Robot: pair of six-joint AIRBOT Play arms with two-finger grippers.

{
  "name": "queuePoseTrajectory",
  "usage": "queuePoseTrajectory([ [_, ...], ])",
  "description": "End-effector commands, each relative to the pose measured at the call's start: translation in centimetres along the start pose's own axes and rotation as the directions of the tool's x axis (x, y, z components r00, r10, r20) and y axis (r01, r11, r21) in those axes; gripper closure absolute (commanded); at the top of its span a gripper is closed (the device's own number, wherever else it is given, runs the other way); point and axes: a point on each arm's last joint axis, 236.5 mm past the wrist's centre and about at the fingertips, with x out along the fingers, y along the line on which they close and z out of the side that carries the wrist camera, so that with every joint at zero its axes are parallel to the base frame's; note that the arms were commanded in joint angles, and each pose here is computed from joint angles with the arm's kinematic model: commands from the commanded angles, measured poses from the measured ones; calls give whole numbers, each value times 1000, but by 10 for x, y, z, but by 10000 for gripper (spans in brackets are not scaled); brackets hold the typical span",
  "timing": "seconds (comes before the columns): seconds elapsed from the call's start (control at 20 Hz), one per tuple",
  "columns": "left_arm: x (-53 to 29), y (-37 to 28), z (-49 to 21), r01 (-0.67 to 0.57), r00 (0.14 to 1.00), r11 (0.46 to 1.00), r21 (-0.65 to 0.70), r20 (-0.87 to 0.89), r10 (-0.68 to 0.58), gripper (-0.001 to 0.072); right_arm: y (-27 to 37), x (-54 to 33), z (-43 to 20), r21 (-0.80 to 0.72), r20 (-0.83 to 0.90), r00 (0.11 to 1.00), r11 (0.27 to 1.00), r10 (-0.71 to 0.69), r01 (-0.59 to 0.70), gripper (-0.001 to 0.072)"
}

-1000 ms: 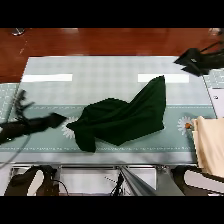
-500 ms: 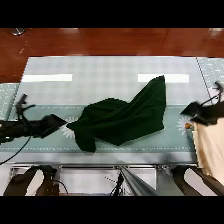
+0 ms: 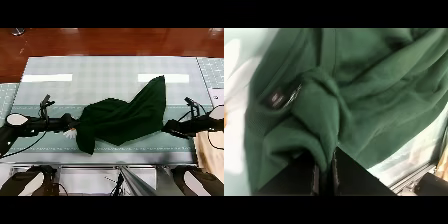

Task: Fold the shirts.

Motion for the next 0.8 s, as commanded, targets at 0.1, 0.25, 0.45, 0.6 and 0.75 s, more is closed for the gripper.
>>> queuePoseTrajectory([
  [0.1,9,-5,5,30,999,999,20,12,-30,678,37,24,4,-59,13,999,998,33,-32,93],
  [0.25,9,-5,5,30,999,999,20,11,-30,677,39,41,9,-11,-10,999,999,53,-53,93],
  [0.45,9,-5,5,30,999,999,20,11,-30,678,55,48,36,46,39,992,992,118,-120,94],
  [0.6,9,-5,5,30,999,999,20,11,-30,678,63,56,46,97,50,986,982,158,-163,97],
  [0.75,9,-6,5,32,999,999,18,12,-32,678,77,61,50,108,48,972,966,231,-235,337],
])
